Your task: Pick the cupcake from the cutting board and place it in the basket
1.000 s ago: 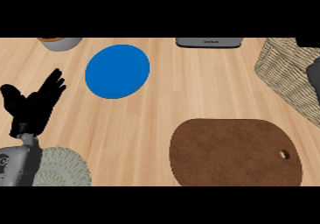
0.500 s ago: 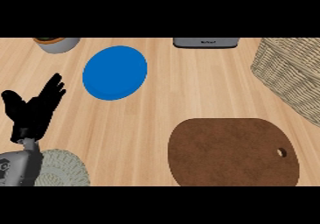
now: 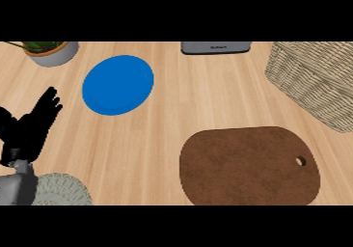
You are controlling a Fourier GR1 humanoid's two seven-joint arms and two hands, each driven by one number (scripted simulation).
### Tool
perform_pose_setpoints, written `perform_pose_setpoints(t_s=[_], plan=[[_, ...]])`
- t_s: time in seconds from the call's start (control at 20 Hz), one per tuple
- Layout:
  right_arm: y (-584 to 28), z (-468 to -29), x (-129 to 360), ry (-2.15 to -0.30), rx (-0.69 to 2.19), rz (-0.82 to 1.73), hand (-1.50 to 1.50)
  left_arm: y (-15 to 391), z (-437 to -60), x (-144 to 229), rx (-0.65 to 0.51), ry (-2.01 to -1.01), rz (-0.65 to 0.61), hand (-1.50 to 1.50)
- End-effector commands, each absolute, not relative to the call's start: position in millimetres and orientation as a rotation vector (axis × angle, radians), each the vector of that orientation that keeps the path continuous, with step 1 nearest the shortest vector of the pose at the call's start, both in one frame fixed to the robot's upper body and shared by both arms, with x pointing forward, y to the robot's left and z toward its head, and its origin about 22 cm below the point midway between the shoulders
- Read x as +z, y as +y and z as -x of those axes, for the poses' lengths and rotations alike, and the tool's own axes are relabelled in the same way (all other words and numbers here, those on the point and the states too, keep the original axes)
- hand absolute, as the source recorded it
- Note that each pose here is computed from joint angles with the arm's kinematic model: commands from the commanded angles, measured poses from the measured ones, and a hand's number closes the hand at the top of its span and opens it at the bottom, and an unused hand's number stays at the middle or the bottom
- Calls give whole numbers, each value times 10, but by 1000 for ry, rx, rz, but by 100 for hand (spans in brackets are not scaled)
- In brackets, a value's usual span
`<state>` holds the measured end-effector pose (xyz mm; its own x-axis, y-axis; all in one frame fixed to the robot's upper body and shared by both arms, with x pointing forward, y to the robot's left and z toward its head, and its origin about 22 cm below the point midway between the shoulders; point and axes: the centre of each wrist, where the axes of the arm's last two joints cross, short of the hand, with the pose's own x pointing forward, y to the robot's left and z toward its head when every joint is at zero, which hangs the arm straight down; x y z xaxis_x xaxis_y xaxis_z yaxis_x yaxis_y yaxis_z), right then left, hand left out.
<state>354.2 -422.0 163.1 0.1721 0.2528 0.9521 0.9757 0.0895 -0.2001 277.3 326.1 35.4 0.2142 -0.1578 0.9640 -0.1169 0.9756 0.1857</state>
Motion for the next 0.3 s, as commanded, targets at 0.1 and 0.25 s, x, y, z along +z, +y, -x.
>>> perform_pose_setpoints(t_s=[0.1, 0.25], plan=[[-4393, -2746, 1436, -1273, -732, 1287, -150, 3361, -2750, 325, -26, -1351, -236, 0], [-4477, -2277, 1480, -1276, -694, 1277, -150, 3257, -2812, 333, -25, -1363, -247, 0]])
